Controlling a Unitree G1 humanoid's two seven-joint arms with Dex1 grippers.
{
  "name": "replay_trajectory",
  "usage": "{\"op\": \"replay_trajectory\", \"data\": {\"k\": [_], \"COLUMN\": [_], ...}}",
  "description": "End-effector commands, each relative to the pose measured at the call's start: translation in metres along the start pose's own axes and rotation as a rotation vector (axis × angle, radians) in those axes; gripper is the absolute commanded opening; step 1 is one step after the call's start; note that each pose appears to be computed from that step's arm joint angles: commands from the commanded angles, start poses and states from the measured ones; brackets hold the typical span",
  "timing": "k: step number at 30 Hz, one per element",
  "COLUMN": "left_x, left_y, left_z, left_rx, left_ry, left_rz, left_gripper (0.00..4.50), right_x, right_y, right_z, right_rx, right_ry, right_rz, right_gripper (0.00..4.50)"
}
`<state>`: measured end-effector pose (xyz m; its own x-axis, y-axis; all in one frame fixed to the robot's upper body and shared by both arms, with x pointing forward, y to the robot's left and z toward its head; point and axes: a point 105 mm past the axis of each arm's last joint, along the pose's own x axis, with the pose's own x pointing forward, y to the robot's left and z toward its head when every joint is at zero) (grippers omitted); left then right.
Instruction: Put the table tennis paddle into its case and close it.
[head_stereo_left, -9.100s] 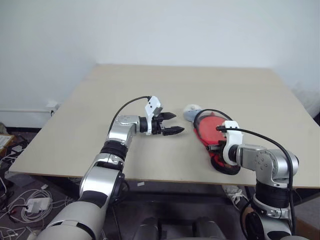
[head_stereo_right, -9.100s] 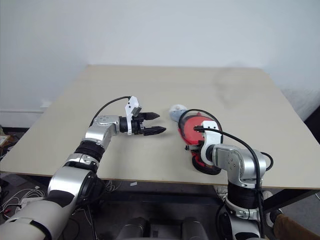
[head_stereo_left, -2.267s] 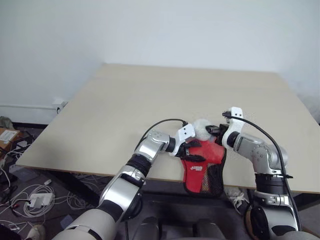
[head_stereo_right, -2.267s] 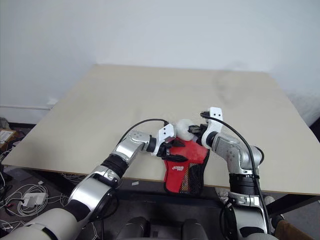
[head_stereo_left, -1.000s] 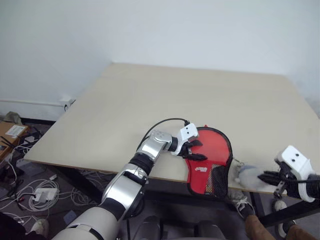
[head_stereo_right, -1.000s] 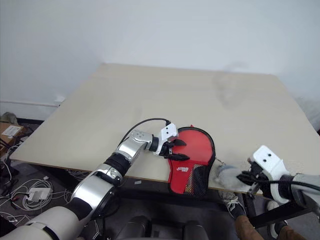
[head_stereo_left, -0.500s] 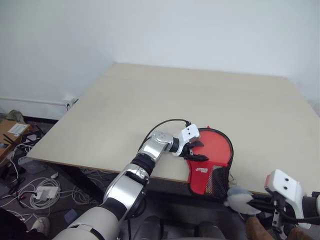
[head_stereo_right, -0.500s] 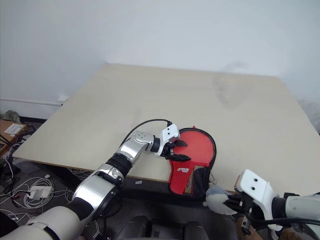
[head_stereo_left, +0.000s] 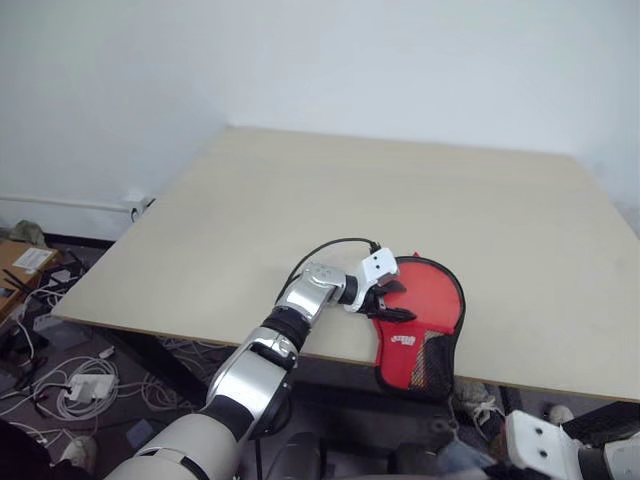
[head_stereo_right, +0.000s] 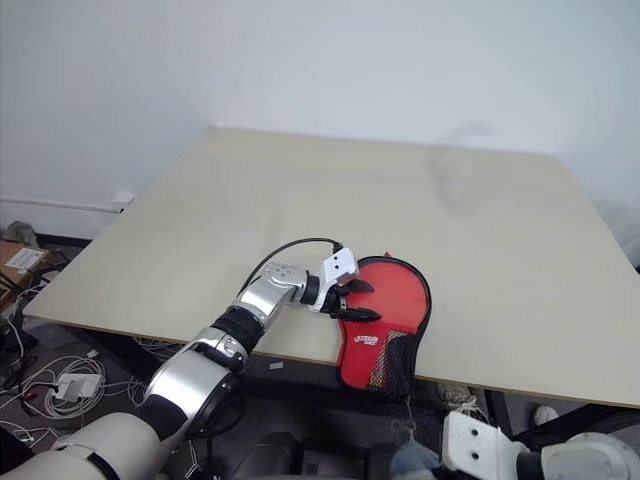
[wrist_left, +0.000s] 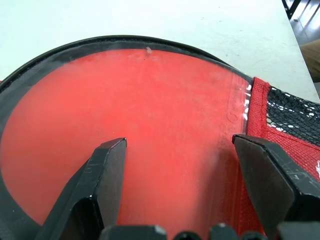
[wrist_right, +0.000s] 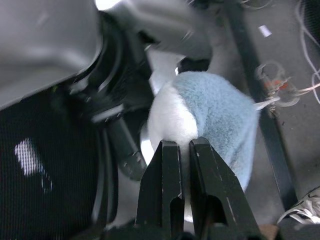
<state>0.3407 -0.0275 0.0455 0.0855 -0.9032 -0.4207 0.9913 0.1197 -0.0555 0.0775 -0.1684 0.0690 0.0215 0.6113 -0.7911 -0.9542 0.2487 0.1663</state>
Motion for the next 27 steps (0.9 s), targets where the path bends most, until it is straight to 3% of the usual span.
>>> {"op": "replay_trajectory", "data": {"k": [1, 7, 11, 15, 24, 27], "left_x": [-0.002, -0.002, -0.003, -0.004, -0.019, -0.026], "left_y": [0.001, 0.002, 0.001, -0.001, 0.014, 0.020], "left_z": [-0.016, -0.014, -0.015, -0.018, -0.009, -0.001], "left_rx": [-0.030, -0.026, -0.024, -0.018, -0.028, -0.028], "left_ry": [0.061, 0.065, 0.072, 0.091, 0.086, 0.069], "left_rz": [0.014, 0.013, 0.002, -0.015, 0.008, 0.015], "left_gripper": [3.58, 3.58, 3.58, 3.58, 3.58, 3.58], "right_x": [0.003, 0.012, 0.021, 0.023, 0.019, 0.014], "right_y": [0.022, 0.021, 0.004, -0.005, -0.029, -0.041], "right_z": [0.018, 0.037, 0.037, 0.048, 0.060, 0.062], "right_rx": [-0.093, -0.182, -0.150, -0.097, -0.063, -0.038], "right_ry": [-0.059, -0.144, -0.112, -0.180, -0.217, -0.232], "right_rz": [0.120, 0.140, 0.043, 0.001, -0.136, -0.203], "right_gripper": [0.03, 0.03, 0.03, 1.10, 4.29, 4.29]}}
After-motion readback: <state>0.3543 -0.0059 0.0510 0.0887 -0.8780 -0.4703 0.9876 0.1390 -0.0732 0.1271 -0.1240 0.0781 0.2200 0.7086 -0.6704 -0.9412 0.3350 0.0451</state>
